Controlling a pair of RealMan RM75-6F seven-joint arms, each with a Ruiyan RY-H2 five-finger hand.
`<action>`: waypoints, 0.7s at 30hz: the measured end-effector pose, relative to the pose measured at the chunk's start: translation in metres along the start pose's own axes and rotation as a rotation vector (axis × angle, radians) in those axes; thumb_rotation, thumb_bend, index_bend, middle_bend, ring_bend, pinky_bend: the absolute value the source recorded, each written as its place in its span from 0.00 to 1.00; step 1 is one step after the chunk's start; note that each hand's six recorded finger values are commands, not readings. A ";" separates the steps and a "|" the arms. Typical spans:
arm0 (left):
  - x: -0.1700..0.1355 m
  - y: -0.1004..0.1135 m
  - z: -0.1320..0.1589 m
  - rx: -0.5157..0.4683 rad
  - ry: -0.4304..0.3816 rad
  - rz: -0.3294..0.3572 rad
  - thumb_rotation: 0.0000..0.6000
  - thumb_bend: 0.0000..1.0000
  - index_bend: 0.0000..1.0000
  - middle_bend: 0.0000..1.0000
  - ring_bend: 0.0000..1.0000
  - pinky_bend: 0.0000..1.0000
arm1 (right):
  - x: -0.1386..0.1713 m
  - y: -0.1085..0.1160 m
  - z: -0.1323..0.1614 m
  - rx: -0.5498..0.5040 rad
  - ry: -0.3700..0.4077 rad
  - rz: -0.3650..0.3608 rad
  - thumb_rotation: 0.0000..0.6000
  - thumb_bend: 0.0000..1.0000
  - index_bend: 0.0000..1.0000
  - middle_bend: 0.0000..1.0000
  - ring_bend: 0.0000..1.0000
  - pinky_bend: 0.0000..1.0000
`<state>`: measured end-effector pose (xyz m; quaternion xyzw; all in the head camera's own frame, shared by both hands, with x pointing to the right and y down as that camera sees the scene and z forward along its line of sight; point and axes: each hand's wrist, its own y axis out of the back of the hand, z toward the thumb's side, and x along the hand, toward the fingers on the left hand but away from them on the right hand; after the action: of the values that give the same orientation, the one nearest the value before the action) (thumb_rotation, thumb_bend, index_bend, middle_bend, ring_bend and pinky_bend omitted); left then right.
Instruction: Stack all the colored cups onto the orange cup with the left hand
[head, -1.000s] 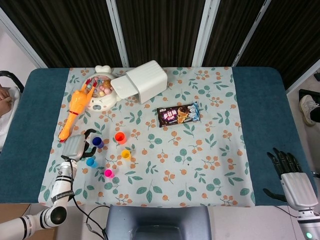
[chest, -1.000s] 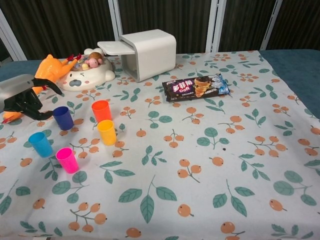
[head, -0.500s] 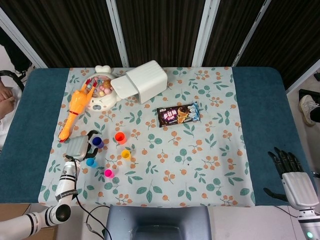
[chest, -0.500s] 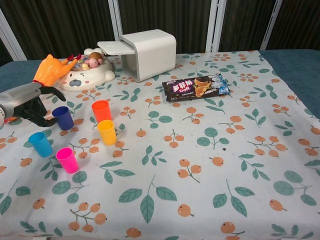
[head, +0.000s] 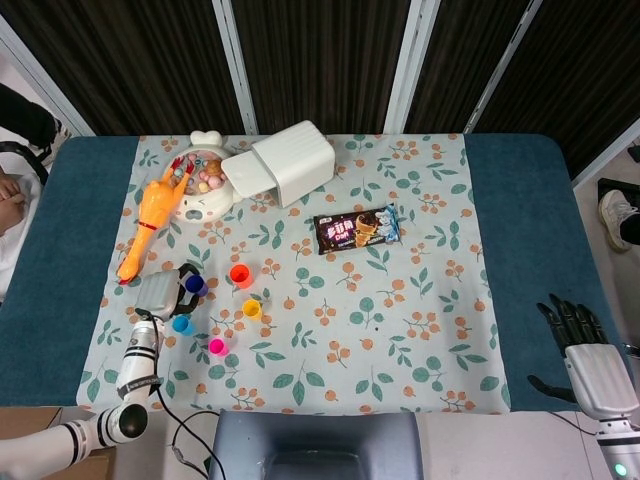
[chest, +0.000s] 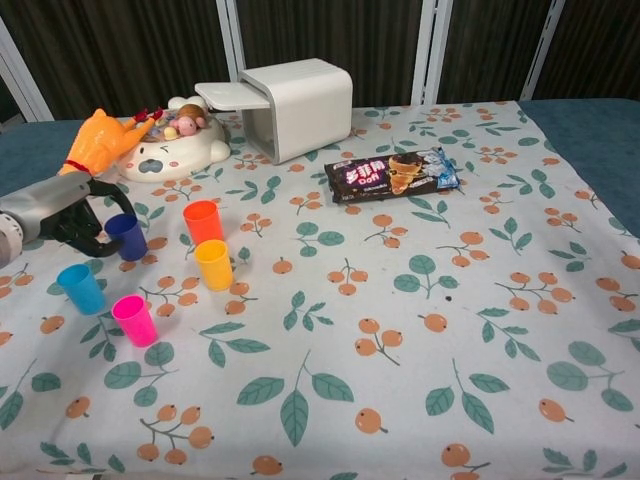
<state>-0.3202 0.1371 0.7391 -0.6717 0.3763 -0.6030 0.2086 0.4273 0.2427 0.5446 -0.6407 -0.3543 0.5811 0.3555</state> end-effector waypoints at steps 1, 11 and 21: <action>0.000 -0.001 0.000 -0.002 0.000 -0.001 1.00 0.35 0.39 1.00 1.00 1.00 | 0.000 0.000 0.000 -0.001 0.000 0.000 1.00 0.20 0.00 0.00 0.00 0.00; 0.004 -0.003 0.007 -0.027 -0.011 0.016 1.00 0.34 0.47 1.00 1.00 1.00 | 0.000 0.002 -0.001 -0.007 -0.001 -0.004 1.00 0.21 0.00 0.00 0.00 0.00; 0.006 0.019 0.009 -0.096 -0.019 0.073 1.00 0.35 0.48 1.00 1.00 1.00 | 0.001 0.002 -0.001 -0.010 0.000 -0.007 1.00 0.20 0.00 0.00 0.00 0.00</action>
<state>-0.3160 0.1190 0.7270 -0.6724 0.4273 -0.5699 0.2013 0.4286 0.2424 0.5423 -0.6413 -0.3591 0.5781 0.3545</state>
